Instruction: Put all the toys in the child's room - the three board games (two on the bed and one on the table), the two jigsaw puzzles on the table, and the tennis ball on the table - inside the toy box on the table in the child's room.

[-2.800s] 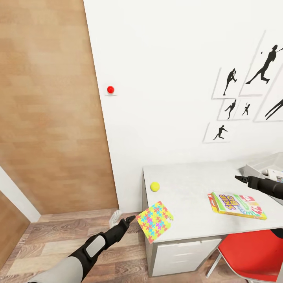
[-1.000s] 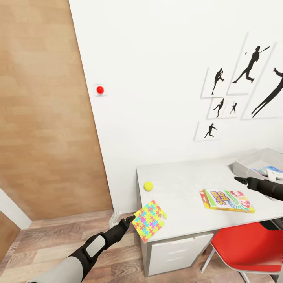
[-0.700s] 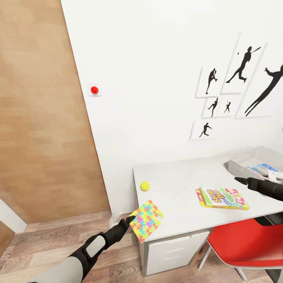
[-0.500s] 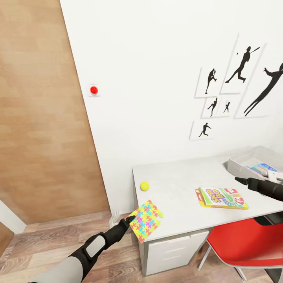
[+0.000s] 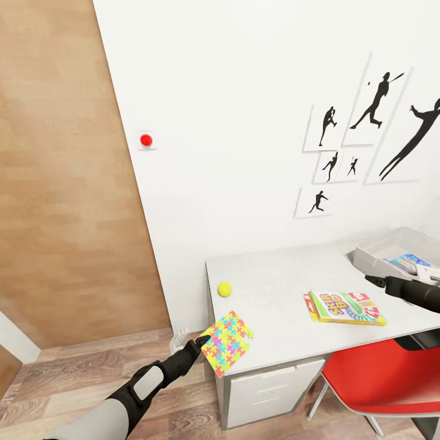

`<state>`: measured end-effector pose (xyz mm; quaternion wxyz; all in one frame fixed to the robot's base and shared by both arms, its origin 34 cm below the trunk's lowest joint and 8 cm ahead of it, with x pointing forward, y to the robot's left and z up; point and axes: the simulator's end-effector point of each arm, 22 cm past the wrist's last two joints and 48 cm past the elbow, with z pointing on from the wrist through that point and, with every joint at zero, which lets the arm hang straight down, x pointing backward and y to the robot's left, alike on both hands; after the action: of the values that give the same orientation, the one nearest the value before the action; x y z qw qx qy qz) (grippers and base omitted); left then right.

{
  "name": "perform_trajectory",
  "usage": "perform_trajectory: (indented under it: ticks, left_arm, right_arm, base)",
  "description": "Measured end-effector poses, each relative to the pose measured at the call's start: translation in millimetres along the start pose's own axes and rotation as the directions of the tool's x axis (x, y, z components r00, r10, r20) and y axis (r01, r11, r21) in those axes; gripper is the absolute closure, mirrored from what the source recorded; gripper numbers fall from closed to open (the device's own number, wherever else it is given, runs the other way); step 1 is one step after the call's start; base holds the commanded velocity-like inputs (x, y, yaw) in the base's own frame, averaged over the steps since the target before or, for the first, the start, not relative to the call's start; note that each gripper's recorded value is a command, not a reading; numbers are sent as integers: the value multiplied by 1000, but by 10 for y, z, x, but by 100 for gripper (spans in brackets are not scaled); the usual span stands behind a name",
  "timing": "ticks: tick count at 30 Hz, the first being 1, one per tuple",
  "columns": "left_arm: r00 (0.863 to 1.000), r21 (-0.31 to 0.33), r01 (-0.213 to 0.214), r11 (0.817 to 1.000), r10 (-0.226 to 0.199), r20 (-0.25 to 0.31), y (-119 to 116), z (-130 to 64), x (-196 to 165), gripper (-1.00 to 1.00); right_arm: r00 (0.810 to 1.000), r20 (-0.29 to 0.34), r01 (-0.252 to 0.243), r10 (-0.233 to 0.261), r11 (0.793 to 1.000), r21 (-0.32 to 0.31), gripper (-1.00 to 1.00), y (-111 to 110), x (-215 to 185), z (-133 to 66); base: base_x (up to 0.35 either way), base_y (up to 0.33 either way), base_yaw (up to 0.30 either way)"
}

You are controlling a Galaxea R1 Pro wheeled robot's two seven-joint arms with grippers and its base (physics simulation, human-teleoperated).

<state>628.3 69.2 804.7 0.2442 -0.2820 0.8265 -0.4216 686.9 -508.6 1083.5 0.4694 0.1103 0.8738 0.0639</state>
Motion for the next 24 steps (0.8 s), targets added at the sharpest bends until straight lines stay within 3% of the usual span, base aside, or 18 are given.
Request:
perform_trajectory:
  ticks: [9,24]
  left_arm:
    - [1000,-1,0,1000,0,1,5,-3,-5,-100]
    - [1000,-1,-1,1000,1,1,8,-4,-8,-100]
  right_arm:
    - [1000,1,0,0,1000,1,-100,-1,-3,-3]
    - [1000,2,0,0,1000,1,-100,-1,-5,-5]
  base:
    - [0,0,-9]
    - [0,0,-108]
